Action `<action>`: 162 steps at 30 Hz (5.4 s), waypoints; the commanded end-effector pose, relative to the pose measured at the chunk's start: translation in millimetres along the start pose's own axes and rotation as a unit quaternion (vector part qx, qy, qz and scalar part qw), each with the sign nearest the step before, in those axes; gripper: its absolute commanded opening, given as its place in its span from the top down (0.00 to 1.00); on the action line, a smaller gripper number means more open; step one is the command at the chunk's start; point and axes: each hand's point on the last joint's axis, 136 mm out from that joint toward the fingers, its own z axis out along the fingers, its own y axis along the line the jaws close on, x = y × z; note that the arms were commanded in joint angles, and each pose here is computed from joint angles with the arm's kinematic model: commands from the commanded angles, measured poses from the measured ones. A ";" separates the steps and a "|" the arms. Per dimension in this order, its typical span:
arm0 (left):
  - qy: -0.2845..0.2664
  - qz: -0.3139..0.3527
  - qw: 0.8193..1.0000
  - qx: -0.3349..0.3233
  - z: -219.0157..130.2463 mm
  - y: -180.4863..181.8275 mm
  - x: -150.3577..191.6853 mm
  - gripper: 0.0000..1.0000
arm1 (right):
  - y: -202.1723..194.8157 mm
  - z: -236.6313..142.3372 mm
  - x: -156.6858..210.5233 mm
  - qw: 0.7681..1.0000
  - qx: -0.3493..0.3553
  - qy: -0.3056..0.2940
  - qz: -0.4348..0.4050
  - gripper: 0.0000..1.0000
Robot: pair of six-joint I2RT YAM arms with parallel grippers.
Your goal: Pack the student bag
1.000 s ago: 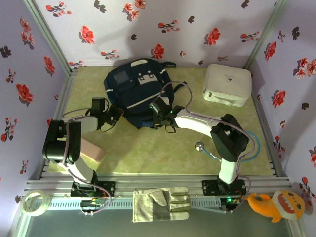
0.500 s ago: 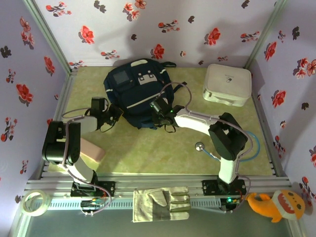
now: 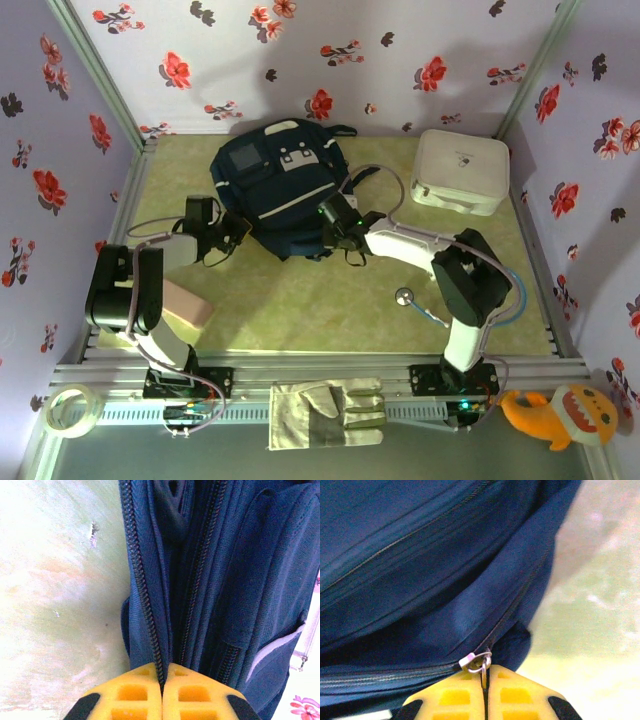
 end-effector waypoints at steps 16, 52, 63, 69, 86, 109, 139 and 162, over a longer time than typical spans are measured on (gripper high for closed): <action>-0.009 0.127 0.989 -0.073 7.1 -18.2 -50.3 0.80 | 148.6 -37.3 48.5 0.963 -0.253 0.071 -0.058 1.00; -0.059 0.010 0.995 -0.083 -22.1 14.2 -29.2 0.49 | 215.1 -10.8 43.0 0.946 -0.291 0.093 -0.110 1.00; -0.078 0.017 0.989 -0.123 -23.9 36.9 -32.1 0.86 | 158.4 -14.6 36.6 0.973 -0.199 0.039 -0.113 1.00; -0.080 0.039 0.988 -0.125 -30.7 31.3 -33.3 0.93 | 83.0 -10.6 33.9 0.992 -0.097 -0.002 -0.081 1.00; -0.060 0.140 0.980 -0.126 -61.2 4.4 -18.6 0.76 | 54.0 -23.9 -6.6 0.991 -0.126 -0.034 -0.031 1.00; 0.090 0.677 0.729 0.040 -13.1 -99.2 117.4 0.43 | 85.8 -64.6 -19.1 0.961 -0.267 -0.057 -0.034 1.00; 0.118 0.751 0.646 0.064 -35.5 -106.7 111.8 1.00 | -8.4 -35.7 -33.6 0.994 -0.099 -0.053 -0.019 0.99; 0.126 0.750 0.640 0.114 -62.8 -116.0 139.8 1.00 | -54.0 6.0 -109.4 0.996 -0.041 -0.044 0.059 0.96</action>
